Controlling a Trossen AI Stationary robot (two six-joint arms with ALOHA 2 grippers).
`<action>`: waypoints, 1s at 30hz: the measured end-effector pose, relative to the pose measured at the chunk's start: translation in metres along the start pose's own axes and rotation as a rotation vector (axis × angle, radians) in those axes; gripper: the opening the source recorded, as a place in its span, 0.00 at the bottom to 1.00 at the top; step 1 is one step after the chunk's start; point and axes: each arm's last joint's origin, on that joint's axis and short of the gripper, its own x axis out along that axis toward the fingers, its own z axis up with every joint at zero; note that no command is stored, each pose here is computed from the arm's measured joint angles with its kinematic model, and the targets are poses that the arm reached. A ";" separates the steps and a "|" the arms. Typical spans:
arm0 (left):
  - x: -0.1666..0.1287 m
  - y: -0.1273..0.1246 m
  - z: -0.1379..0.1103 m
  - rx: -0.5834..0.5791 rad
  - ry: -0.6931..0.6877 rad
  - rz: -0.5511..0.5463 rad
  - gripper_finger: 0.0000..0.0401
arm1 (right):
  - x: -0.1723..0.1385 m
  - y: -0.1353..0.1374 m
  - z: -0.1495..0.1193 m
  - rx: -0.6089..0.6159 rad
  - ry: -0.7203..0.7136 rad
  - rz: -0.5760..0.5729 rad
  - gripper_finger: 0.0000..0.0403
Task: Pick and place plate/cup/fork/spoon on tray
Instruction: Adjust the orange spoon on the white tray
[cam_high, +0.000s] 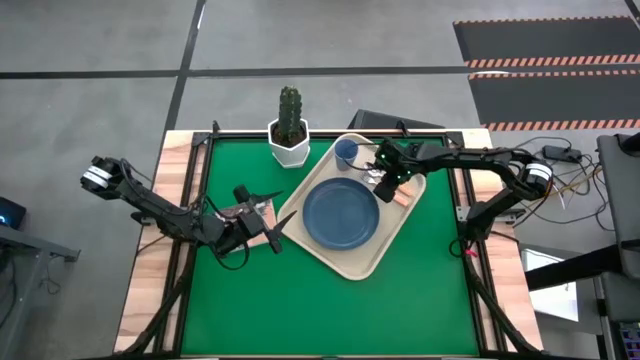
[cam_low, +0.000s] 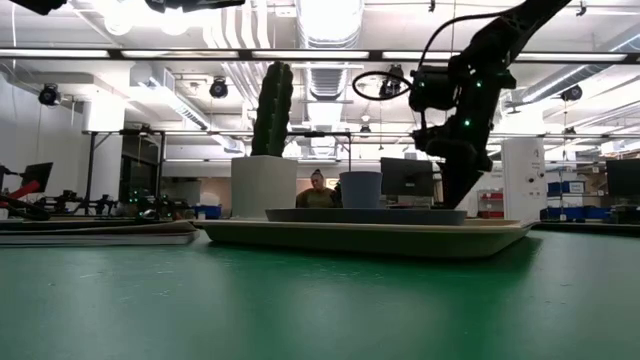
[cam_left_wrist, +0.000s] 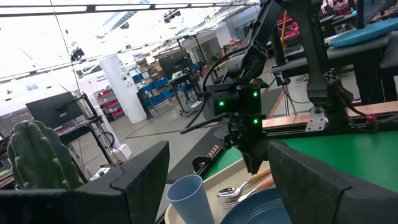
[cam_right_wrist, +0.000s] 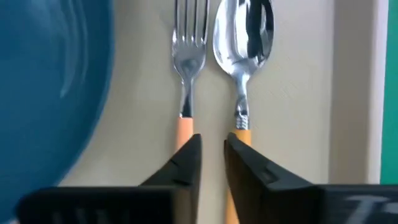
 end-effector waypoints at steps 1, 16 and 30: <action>0.000 0.000 0.000 0.000 0.000 0.000 0.63 | 0.000 -0.001 0.000 -0.004 0.002 -0.001 0.11; 0.000 0.000 0.000 0.001 0.000 0.000 0.63 | 0.025 -0.009 -0.025 -0.001 0.006 -0.015 0.03; 0.000 0.000 0.000 0.001 0.000 0.000 0.63 | 0.026 -0.010 -0.020 0.002 -0.056 -0.057 0.03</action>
